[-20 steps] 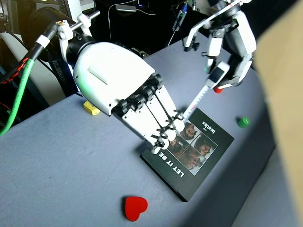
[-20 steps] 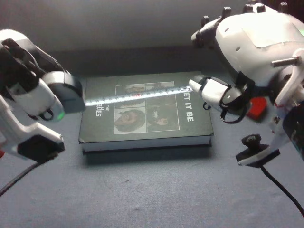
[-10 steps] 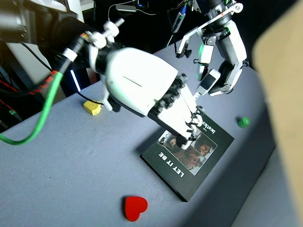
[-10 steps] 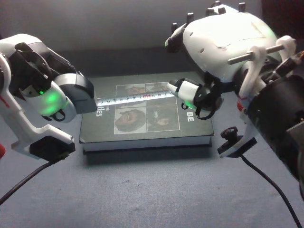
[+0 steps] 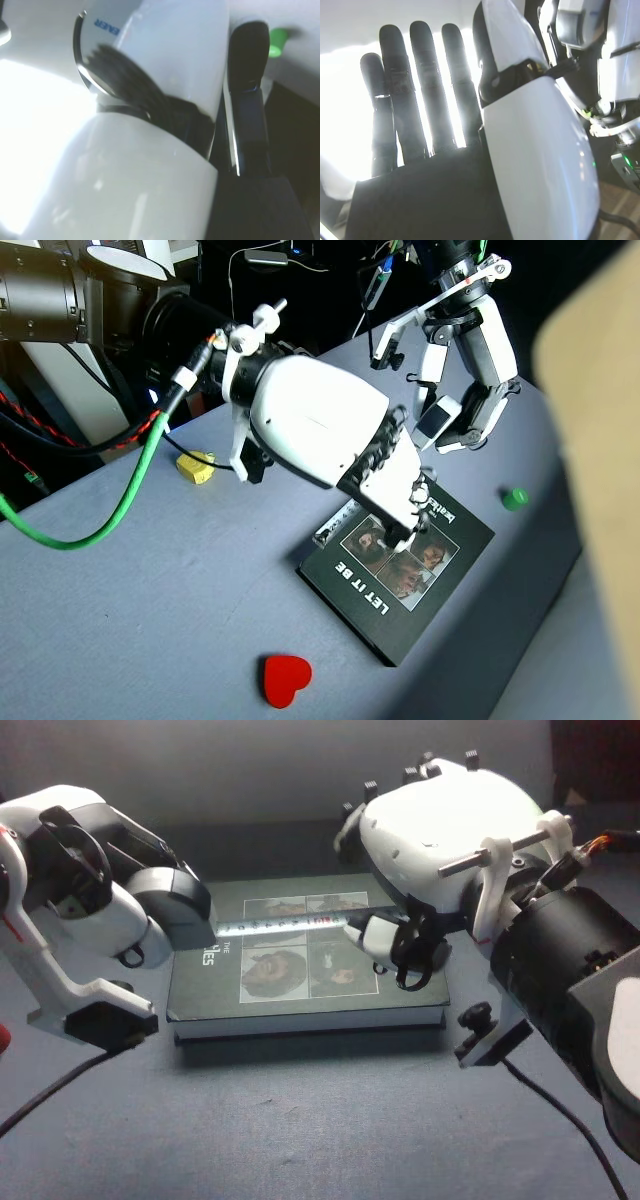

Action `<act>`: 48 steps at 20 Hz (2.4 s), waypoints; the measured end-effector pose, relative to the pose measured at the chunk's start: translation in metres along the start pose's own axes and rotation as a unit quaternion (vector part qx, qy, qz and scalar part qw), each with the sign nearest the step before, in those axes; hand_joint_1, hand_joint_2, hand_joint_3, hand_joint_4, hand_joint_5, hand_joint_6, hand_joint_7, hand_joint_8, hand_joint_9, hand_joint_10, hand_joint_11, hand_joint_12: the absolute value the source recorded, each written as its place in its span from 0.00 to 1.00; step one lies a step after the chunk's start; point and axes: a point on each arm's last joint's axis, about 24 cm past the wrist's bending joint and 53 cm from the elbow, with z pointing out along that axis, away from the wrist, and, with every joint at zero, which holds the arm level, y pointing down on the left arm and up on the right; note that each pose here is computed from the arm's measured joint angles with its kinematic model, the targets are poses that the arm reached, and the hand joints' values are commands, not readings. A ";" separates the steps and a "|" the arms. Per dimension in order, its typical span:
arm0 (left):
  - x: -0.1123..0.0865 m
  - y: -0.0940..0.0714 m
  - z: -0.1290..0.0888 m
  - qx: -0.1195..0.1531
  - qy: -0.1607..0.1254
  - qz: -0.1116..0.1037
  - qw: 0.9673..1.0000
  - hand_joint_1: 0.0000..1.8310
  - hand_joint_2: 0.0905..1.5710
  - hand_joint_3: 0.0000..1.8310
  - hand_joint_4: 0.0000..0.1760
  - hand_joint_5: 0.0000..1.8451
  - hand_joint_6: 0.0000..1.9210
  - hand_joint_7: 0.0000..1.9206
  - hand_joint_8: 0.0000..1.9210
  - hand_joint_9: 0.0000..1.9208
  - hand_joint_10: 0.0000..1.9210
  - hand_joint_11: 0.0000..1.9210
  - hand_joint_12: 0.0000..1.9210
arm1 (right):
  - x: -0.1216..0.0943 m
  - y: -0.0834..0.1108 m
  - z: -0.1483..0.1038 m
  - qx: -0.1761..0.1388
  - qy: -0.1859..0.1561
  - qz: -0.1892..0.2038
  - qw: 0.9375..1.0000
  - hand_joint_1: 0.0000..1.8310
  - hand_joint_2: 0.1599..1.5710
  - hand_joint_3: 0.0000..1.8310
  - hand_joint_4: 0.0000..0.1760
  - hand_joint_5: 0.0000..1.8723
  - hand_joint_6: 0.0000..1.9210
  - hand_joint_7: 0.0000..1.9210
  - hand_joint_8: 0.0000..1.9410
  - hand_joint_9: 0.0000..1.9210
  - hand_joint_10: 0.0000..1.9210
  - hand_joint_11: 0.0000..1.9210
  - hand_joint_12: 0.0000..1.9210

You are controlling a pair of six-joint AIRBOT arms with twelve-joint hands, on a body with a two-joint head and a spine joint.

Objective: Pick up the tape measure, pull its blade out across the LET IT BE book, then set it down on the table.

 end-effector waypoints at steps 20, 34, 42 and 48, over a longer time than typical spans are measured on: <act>0.003 -0.005 0.000 0.012 0.011 0.012 1.000 0.82 0.67 0.00 0.00 0.49 0.50 0.57 0.32 0.53 0.49 0.47 0.76 | 0.003 -0.015 0.001 0.033 0.010 -0.002 0.999 0.51 0.69 0.00 0.00 0.39 0.00 0.41 0.00 0.40 0.01 0.14 0.61; 0.000 -0.004 0.000 0.012 0.008 0.013 1.000 0.82 0.67 0.00 0.00 0.47 0.51 0.57 0.34 0.52 0.51 0.45 0.78 | 0.004 -0.016 0.001 0.035 0.013 -0.003 0.999 0.52 0.69 0.00 0.00 0.38 0.00 0.41 0.00 0.39 0.01 0.13 0.61; 0.001 -0.004 0.000 0.014 0.010 0.010 1.000 0.82 0.67 0.00 0.00 0.47 0.51 0.57 0.34 0.52 0.51 0.46 0.77 | 0.004 -0.016 0.001 0.035 0.013 -0.004 0.999 0.52 0.70 0.00 0.00 0.40 0.01 0.42 0.00 0.40 0.01 0.15 0.62; 0.002 -0.003 0.000 0.013 0.011 0.010 1.000 0.82 0.67 0.00 0.00 0.48 0.50 0.57 0.33 0.53 0.50 0.46 0.77 | 0.005 -0.016 0.001 0.035 0.013 -0.003 0.999 0.65 0.72 0.00 0.00 0.43 0.68 0.50 0.50 0.56 0.08 0.32 0.69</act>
